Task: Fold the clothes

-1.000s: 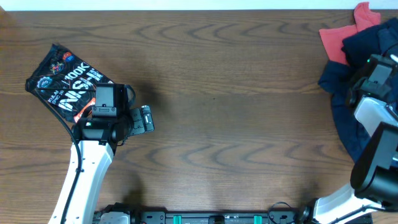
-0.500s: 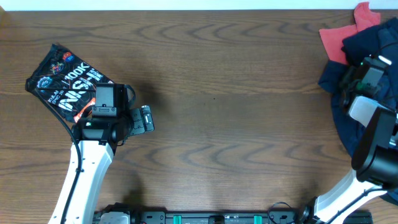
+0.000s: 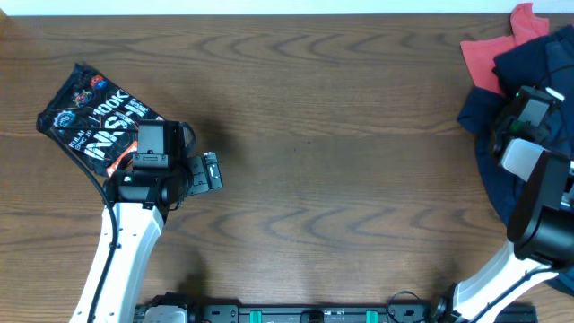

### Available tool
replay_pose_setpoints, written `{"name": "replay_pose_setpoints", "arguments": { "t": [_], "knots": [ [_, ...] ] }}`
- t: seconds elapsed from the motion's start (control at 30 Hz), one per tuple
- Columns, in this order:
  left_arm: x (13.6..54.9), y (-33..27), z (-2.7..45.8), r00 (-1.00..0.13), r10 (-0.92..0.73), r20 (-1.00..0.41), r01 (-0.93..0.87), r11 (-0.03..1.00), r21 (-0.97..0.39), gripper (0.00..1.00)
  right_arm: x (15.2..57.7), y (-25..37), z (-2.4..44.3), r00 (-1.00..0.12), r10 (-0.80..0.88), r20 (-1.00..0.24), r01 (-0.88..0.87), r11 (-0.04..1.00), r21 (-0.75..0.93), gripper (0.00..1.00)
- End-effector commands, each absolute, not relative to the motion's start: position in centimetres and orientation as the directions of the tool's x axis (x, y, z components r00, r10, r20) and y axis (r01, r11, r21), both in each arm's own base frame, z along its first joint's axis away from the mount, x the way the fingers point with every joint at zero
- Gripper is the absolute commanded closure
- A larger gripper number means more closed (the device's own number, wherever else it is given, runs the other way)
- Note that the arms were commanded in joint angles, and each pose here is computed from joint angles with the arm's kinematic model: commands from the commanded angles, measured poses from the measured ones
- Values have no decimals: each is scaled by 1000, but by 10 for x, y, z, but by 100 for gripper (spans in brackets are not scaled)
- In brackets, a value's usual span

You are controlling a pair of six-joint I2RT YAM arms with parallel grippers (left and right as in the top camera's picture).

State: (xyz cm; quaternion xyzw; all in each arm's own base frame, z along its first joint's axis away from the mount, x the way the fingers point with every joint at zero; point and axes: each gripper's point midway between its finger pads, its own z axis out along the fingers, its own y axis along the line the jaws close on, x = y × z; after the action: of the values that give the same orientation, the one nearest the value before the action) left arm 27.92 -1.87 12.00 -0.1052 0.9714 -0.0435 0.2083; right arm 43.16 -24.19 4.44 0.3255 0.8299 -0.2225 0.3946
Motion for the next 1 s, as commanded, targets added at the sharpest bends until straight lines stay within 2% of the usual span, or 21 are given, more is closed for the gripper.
{"name": "replay_pose_setpoints", "arguments": {
  "t": [0.0, 0.13, 0.2, 0.33, 0.4, 0.5, 0.53, 0.6, 0.67, 0.8, 0.97],
  "knots": [
    [285, -20, 129, -883, -211, -419, -172, 976, -130, 2, 428, -252, 86, -414, 345, -843, 750, 654, -100, 99],
    [285, -20, 129, -883, -211, -419, -172, 977, -130, 2, 419, -247, 108, -417, 345, -841, 747, 657, -101, 99],
    [285, -20, 129, -883, -211, -419, -172, 977, -130, 2, 417, -239, 120, -441, 328, -835, 714, 692, -105, 99],
    [285, -20, 129, -883, -211, -419, -172, 977, -130, 2, 426, -195, 134, -578, 191, -793, 468, 874, -131, 99],
    [285, -20, 129, -883, -211, -419, -172, 977, -130, 2, 426, -153, 136, -653, 77, -754, 258, 958, -126, 99],
    [285, -20, 129, -883, -211, -419, -172, 977, -130, 2, 414, -118, 137, -709, -4, -705, 130, 982, -136, 99],
    [285, -20, 129, -883, -211, -419, -172, 977, -130, 2, 412, -117, 138, -719, -7, -695, 144, 977, -159, 99],
    [285, -20, 129, -883, -211, -419, -172, 977, -130, 2, 411, -123, 139, -717, 33, -697, 222, 958, -183, 80],
    [285, -20, 129, -883, -211, -419, -172, 977, -130, 2, 412, -130, 137, -708, 62, -703, 280, 939, -199, 79],
    [285, -20, 129, -883, -211, -419, -172, 977, -130, 2, 417, -150, 126, -680, 138, -720, 402, 891, -208, 60],
    [285, -20, 129, -883, -211, -418, -172, 977, -130, 2, 426, -178, 88, -661, 216, -719, 502, 840, -208, 48]
  ]
}}
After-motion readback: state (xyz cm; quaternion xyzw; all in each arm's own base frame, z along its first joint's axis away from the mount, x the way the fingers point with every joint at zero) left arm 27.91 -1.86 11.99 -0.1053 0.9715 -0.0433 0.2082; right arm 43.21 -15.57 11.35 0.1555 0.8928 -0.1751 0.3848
